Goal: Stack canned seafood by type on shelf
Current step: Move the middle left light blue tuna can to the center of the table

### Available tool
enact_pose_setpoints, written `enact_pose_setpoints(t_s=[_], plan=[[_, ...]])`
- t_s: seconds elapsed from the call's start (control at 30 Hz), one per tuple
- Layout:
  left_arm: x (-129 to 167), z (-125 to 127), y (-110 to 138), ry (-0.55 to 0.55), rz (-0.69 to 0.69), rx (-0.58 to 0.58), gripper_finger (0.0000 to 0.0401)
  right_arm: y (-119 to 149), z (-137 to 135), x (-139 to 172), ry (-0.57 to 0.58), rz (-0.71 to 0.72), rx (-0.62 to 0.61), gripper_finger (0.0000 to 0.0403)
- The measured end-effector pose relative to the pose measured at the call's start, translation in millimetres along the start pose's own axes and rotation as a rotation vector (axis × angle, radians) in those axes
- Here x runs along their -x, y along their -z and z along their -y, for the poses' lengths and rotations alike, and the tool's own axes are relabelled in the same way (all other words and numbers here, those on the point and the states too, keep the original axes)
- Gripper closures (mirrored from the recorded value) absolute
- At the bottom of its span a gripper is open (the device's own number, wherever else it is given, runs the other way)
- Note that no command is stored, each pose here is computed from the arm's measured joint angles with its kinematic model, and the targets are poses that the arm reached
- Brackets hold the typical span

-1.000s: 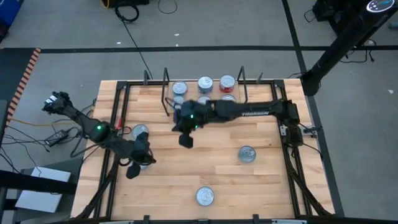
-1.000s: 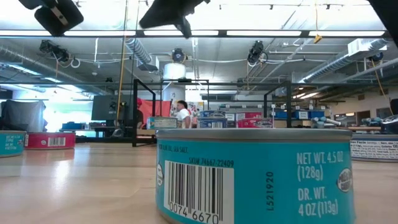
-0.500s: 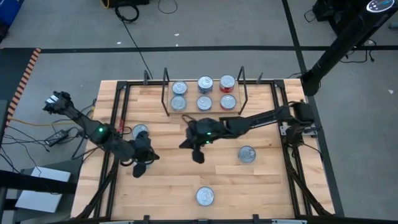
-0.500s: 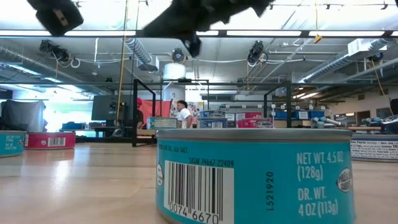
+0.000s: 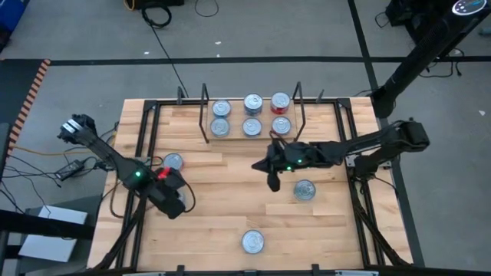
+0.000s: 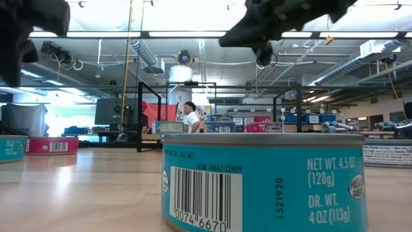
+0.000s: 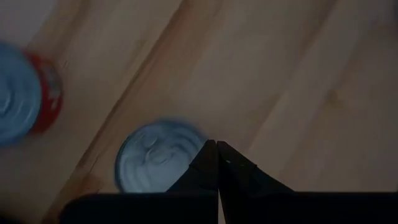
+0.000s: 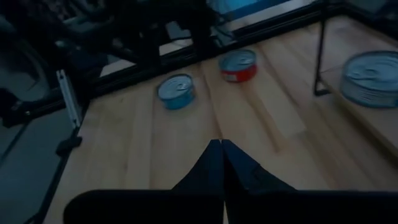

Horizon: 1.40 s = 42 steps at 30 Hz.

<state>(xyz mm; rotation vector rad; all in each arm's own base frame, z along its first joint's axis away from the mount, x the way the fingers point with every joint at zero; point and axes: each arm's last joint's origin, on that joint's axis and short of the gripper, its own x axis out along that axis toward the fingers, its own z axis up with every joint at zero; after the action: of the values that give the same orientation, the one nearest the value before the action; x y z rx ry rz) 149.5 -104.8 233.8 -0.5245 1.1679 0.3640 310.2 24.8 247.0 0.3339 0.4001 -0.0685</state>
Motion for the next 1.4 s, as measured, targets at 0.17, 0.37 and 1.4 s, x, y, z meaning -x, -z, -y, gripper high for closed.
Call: enact_pose_setpoints(t_s=[0.17,0.37,1.4], plan=[[-17.9,4.6,3.8,-0.108,-0.083,0.02,0.0401,6.2,4.1,17.4,0.049,0.033,-0.026,0.0403],[-36.8,11.0,7.5,-0.185,-0.161,0.015,0.0401,9.5,6.5,20.8,0.071,0.034,-0.019,0.0403],[-87.6,50.6,-54.3,0.053,0.077,0.006,0.0401,9.0,4.4,22.2,0.038,0.03,-0.023,0.0402]])
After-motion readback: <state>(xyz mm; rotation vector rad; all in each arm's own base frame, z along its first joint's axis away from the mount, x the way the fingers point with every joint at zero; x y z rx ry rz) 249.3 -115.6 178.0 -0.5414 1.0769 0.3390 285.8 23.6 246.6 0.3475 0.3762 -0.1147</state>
